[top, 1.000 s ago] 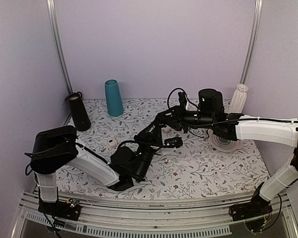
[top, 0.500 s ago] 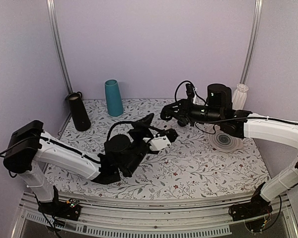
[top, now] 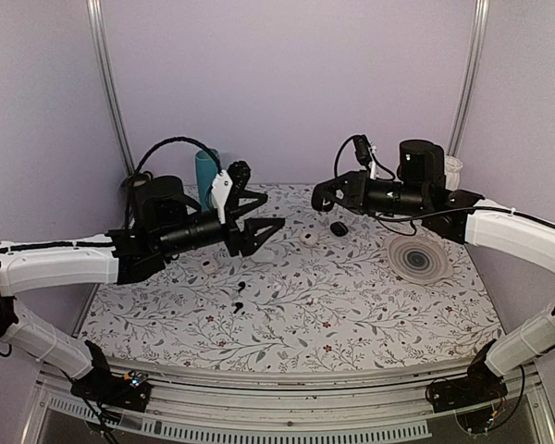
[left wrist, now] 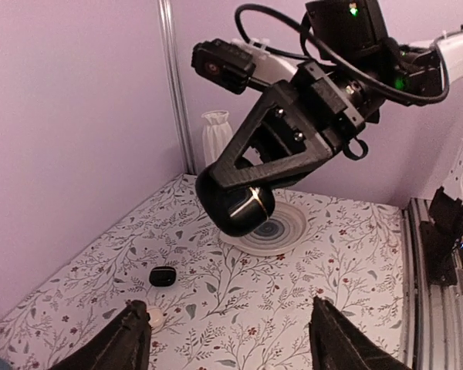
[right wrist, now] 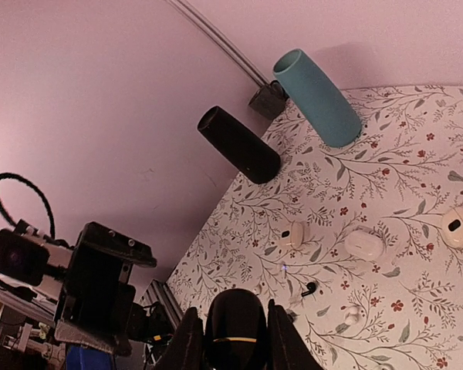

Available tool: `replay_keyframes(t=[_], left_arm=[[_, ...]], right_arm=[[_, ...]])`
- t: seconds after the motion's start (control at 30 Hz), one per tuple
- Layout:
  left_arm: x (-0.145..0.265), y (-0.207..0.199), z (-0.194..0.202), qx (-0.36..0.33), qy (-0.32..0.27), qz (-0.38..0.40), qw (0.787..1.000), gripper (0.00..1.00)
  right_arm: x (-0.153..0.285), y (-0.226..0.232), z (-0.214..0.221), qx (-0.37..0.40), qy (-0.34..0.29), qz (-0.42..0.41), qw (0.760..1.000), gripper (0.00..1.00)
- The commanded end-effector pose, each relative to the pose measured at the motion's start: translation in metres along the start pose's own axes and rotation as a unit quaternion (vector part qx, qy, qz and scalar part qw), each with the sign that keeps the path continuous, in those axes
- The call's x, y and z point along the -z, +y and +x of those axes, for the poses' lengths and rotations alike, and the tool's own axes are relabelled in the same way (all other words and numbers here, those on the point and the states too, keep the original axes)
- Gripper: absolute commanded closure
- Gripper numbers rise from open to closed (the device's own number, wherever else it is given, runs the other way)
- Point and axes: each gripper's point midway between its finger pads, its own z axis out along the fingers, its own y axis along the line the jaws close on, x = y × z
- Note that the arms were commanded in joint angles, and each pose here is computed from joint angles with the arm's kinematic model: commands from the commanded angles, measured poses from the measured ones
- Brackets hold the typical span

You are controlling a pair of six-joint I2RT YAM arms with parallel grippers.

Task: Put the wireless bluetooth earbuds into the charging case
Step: Pass from the right arm to the left

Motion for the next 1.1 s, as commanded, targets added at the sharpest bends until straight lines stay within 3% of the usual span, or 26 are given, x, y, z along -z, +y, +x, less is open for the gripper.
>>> replay_keyframes(t=[0.0,0.23,0.53,0.93,1.07], left_arm=[[0.017,-0.022,0.001,0.166,0.007,0.162,0.973,0.31],[0.026,-0.02,-0.012,0.268,-0.008,0.263,0.927,0.38],[0.018,-0.023,-0.021,0.329,-0.014,0.304,0.894,0.5],[0.014,-0.017,-0.022,0.351,-0.024,0.287,0.891,0.67],[0.012,-0.013,-0.023,0.357,-0.03,0.279,0.891,0.69]], right_arm=[[0.002,0.038,-0.009,0.073,0.018,-0.072,0.995,0.97],[-0.005,0.063,0.003,0.104,0.06,-0.14,0.983,0.97],[-0.022,0.086,0.027,0.145,0.107,-0.167,0.969,0.97],[-0.029,0.097,0.04,0.146,0.129,-0.184,0.963,0.97],[-0.033,0.102,0.045,0.14,0.138,-0.198,0.96,0.97]])
